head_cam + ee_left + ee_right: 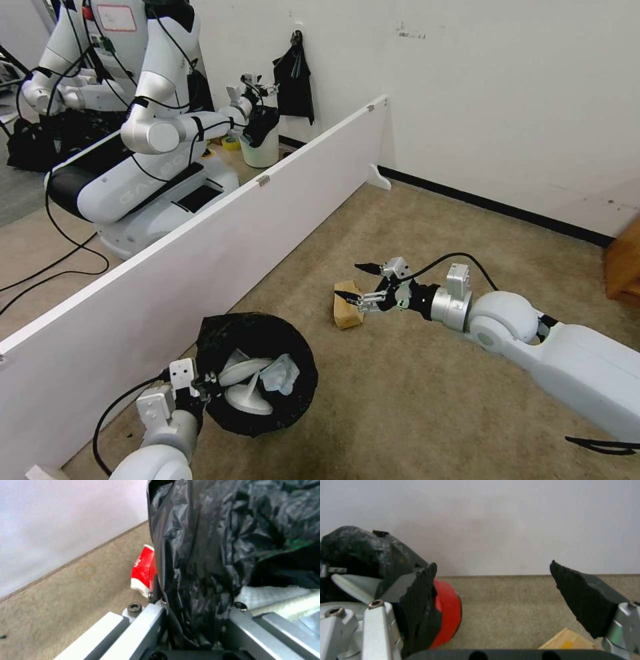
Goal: Pick up the trash bin, then pick up the garbage from the floor and place it into the trash bin.
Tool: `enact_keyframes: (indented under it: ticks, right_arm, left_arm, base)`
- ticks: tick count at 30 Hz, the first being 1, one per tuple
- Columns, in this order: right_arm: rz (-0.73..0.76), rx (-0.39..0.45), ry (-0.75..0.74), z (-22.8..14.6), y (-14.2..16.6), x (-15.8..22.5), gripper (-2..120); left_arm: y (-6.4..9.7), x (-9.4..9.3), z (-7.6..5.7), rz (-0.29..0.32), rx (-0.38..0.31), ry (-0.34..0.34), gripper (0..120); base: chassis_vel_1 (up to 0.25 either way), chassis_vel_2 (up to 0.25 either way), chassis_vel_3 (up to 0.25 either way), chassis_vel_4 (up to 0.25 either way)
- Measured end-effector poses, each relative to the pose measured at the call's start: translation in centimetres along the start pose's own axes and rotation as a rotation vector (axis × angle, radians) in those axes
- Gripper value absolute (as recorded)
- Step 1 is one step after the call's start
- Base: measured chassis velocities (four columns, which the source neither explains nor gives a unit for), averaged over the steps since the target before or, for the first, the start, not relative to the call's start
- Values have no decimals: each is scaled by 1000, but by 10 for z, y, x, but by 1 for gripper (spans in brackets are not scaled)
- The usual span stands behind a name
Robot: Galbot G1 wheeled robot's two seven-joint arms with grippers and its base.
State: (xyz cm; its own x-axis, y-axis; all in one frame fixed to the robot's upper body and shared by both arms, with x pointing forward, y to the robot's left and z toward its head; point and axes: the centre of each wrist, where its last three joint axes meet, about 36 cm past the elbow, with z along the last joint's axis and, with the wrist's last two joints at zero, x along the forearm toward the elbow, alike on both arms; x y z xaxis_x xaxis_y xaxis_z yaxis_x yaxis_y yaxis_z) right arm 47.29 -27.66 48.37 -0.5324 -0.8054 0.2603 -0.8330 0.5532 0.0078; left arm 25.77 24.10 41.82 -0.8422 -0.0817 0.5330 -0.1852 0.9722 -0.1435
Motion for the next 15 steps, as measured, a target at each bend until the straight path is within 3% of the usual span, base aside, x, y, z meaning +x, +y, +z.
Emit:
enact_keyframes:
  ticks: [15]
  right_arm:
    - [5,-11,1,5,-4,-14,88]
  left_arm:
    - [-6,12,10,-19,12,-32,0]
  base:
    - [0,0,0,0]
